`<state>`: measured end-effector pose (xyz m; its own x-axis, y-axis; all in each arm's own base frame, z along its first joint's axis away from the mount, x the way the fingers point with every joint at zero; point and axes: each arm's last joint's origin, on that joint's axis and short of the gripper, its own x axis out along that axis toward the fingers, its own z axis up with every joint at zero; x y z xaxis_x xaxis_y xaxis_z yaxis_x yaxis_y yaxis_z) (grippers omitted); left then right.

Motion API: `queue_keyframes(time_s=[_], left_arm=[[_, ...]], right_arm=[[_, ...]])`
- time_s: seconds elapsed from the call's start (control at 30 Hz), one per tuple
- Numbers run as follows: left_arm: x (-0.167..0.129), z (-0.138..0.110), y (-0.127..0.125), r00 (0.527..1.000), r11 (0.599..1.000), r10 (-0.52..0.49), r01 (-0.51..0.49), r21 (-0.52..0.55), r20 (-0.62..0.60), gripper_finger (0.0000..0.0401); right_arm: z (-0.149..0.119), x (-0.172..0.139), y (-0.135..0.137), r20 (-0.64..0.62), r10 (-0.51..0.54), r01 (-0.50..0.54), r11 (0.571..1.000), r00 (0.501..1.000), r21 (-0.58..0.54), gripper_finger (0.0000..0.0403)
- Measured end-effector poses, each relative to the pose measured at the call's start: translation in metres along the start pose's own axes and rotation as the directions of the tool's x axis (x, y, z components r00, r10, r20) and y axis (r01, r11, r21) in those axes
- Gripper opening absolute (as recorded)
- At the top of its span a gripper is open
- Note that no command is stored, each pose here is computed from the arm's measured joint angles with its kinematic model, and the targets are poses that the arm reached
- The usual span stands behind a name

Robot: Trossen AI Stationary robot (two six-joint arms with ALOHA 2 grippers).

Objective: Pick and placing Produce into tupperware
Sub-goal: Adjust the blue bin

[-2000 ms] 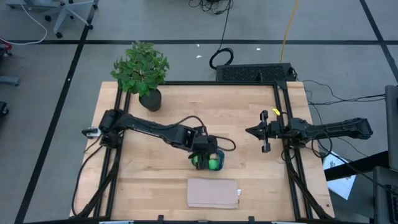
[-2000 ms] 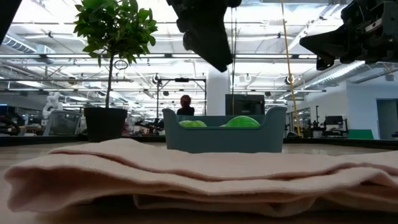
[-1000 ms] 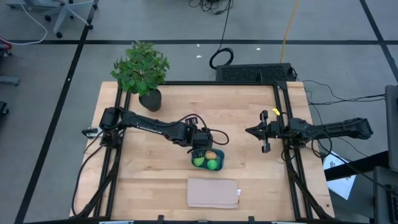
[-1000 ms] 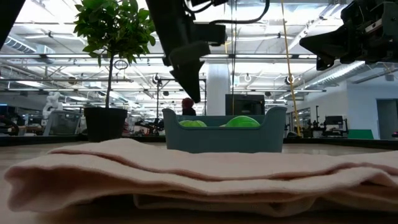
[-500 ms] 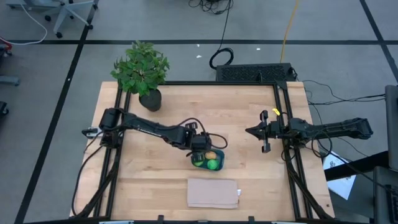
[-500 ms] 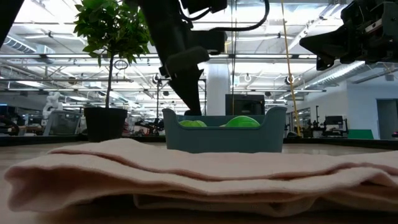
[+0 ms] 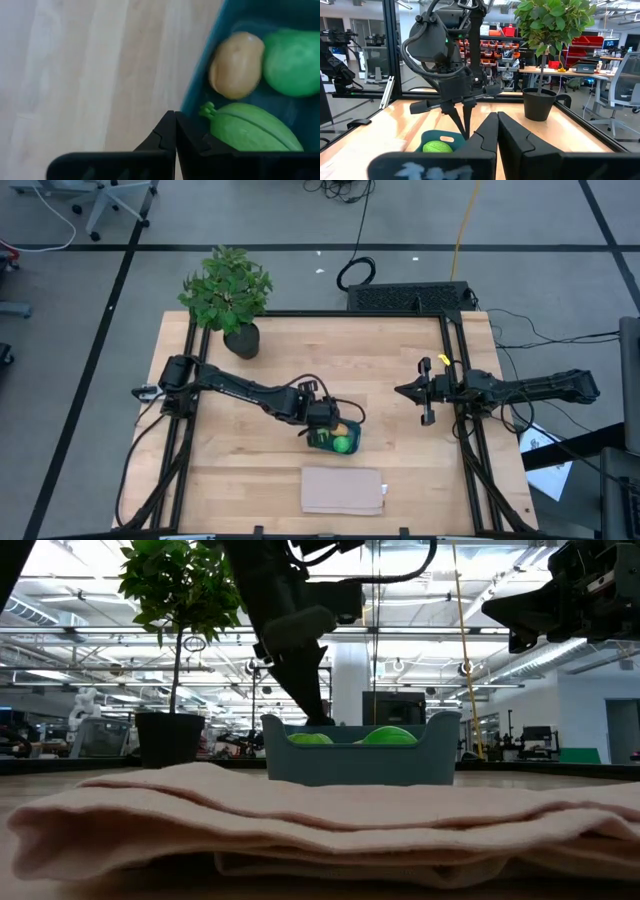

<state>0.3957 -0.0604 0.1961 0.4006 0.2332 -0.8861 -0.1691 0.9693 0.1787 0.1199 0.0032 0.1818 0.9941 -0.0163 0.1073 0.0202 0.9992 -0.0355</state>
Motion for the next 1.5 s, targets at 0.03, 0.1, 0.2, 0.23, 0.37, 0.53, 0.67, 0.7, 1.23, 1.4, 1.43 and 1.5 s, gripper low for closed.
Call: queue_keyframes(time_s=[0.03,0.1,0.2,0.23,0.37,0.53,0.67,0.7,1.23,1.4,1.43,1.5], left_arm=[[0.0,0.001,0.0,1.0,1.0,0.012,-0.012,0.002,0.009,0.0],[0.0,0.002,0.0,1.0,1.0,0.017,-0.017,0.012,0.023,0.0],[0.001,0.004,0.002,0.999,1.0,0.02,-0.021,0.021,0.04,0.0],[0.001,0.005,0.003,0.999,1.0,0.021,-0.022,0.019,0.043,0.0],[0.007,0.005,0.011,1.0,1.0,0.022,-0.022,0.003,0.02,0.0],[0.017,0.003,0.011,1.0,1.0,0.016,-0.016,0.0,-0.014,0.0],[0.021,0.0,0.006,1.0,1.0,0.003,-0.003,0.008,-0.031,0.0],[0.021,0.0,0.004,0.999,1.0,0.002,-0.002,0.013,-0.034,0.0],[0.022,0.0,0.01,0.997,0.997,0.075,-0.075,0.023,-0.031,0.0],[0.023,-0.001,0.01,0.998,0.999,0.037,-0.036,0.017,-0.046,0.0],[0.023,-0.001,0.009,0.998,0.999,0.036,-0.035,0.016,-0.047,0.0],[0.022,-0.002,0.007,0.998,0.999,0.034,-0.033,0.018,-0.045,0.0001]], right_arm=[[0.0,0.0,0.0,0.0,0.0,0.0,1.0,1.0,0.0,0.0],[0.0,0.0,0.0,-0.001,0.0,0.0,1.0,1.0,0.001,0.0],[0.0,0.0,0.0,0.0,0.0,0.0,1.0,1.0,0.002,0.0],[0.0,0.0,0.0,0.0,0.0,0.0,1.0,1.0,0.001,0.0],[0.0,0.0,0.0,0.0,0.0,0.0,1.0,1.0,0.0,0.0],[0.0,0.0,0.0,-0.004,0.0,0.0,1.0,1.0,0.0,0.0],[-0.001,0.0,0.0,-0.008,-0.001,0.0,1.0,1.0,-0.005,0.0],[-0.001,0.0,0.0,-0.01,-0.001,0.001,1.0,1.0,-0.005,0.0],[-0.001,0.0,0.0,-0.008,-0.001,0.001,1.0,1.0,-0.005,0.0],[-0.001,0.0,0.0,-0.008,-0.001,0.001,1.0,1.0,-0.005,0.0],[-0.001,0.0,0.0,-0.009,-0.001,0.001,1.0,1.0,-0.005,0.0],[-0.001,0.0,0.0,-0.009,-0.001,0.001,1.0,1.0,-0.005,0.0]])
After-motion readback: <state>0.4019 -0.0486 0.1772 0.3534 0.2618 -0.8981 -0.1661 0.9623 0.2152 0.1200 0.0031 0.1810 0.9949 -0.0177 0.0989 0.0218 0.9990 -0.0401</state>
